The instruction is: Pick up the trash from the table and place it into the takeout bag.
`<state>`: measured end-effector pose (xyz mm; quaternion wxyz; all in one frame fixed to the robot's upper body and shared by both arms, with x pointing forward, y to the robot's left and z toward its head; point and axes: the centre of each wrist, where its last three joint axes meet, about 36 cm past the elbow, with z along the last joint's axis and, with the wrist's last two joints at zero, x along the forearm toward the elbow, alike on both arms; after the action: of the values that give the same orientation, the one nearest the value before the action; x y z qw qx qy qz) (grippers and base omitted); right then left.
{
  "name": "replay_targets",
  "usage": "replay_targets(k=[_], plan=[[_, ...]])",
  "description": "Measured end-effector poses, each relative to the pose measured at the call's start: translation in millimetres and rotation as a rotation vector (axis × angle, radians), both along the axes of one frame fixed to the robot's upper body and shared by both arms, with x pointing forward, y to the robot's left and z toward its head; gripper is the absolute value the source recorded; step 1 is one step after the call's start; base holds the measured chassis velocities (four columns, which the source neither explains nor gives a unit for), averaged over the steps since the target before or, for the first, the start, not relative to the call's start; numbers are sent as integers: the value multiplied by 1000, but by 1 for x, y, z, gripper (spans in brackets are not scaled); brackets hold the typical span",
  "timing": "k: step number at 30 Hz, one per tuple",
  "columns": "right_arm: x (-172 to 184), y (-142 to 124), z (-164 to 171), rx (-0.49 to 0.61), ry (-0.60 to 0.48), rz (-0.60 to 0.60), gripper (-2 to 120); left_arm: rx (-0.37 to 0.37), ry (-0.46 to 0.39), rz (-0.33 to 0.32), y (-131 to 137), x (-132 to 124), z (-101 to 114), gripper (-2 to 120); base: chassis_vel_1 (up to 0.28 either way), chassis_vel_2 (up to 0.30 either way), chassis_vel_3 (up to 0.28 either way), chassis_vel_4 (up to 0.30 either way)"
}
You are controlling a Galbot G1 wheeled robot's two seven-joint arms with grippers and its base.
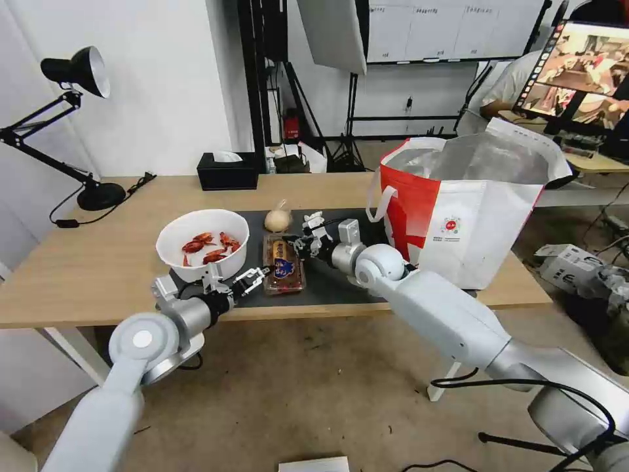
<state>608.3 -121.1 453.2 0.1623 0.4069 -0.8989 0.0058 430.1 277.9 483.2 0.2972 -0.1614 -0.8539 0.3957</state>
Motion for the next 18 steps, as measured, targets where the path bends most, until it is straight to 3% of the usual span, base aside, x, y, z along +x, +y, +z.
replay_targets(k=[18], plan=[[-3,2,-3,8,6,5,0,6,16,-7,-6,9,-5,100,0,0,0,0]])
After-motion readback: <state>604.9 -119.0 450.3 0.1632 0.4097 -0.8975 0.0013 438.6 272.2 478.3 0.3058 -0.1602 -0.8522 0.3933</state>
